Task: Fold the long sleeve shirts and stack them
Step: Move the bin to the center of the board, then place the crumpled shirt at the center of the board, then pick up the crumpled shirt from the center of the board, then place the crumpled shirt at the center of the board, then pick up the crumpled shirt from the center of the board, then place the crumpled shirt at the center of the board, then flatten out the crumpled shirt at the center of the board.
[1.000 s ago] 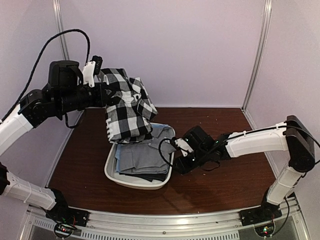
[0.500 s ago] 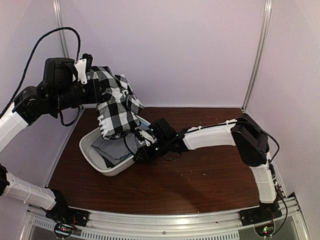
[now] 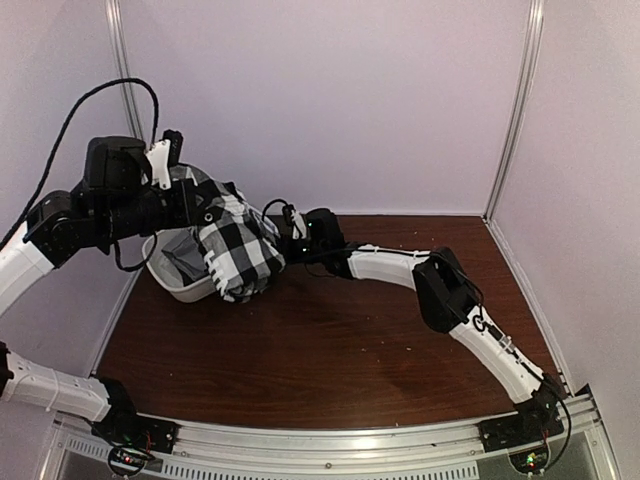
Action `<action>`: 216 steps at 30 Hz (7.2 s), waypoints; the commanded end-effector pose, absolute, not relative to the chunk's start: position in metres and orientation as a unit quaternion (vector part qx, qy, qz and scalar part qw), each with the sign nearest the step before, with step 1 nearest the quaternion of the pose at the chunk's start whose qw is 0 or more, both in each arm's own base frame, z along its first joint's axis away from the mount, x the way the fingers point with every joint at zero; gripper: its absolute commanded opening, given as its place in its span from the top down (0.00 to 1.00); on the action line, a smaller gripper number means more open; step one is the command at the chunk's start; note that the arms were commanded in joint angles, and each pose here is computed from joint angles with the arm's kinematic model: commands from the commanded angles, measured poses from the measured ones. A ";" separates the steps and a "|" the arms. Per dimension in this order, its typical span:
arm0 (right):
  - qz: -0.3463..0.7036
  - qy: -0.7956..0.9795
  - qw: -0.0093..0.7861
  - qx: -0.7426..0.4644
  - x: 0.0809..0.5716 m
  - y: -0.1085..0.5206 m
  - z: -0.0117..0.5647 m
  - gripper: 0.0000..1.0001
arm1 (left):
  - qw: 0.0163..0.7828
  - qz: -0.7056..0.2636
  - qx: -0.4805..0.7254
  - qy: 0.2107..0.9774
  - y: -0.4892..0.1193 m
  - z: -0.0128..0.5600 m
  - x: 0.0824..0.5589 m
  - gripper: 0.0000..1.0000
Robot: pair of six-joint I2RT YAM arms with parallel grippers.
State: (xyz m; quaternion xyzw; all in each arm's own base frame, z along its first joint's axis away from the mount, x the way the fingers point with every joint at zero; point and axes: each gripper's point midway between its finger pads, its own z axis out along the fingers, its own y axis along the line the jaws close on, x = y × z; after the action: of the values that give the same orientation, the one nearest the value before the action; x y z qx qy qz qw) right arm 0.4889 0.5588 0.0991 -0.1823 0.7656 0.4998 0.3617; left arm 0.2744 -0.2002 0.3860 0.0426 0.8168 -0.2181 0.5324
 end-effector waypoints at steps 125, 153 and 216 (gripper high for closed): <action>0.209 0.880 0.330 -0.269 0.443 0.380 0.118 0.36 | 0.247 -0.189 0.048 0.949 -0.243 0.094 0.248 0.24; 0.173 0.920 0.292 -0.197 0.435 0.321 0.083 1.00 | 0.281 -0.199 0.073 0.936 -0.276 0.097 0.345 1.00; 0.049 0.935 0.317 -0.152 0.422 0.269 0.073 0.35 | 0.270 -0.248 0.191 0.910 -0.392 0.068 0.413 0.55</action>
State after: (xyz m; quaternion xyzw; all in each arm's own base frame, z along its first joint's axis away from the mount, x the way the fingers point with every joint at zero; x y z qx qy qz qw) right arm 0.4308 0.2824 0.0773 -0.1603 0.9321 0.0593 0.3194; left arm 0.4268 -0.3698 0.0474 0.1747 0.9257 -0.2218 0.2517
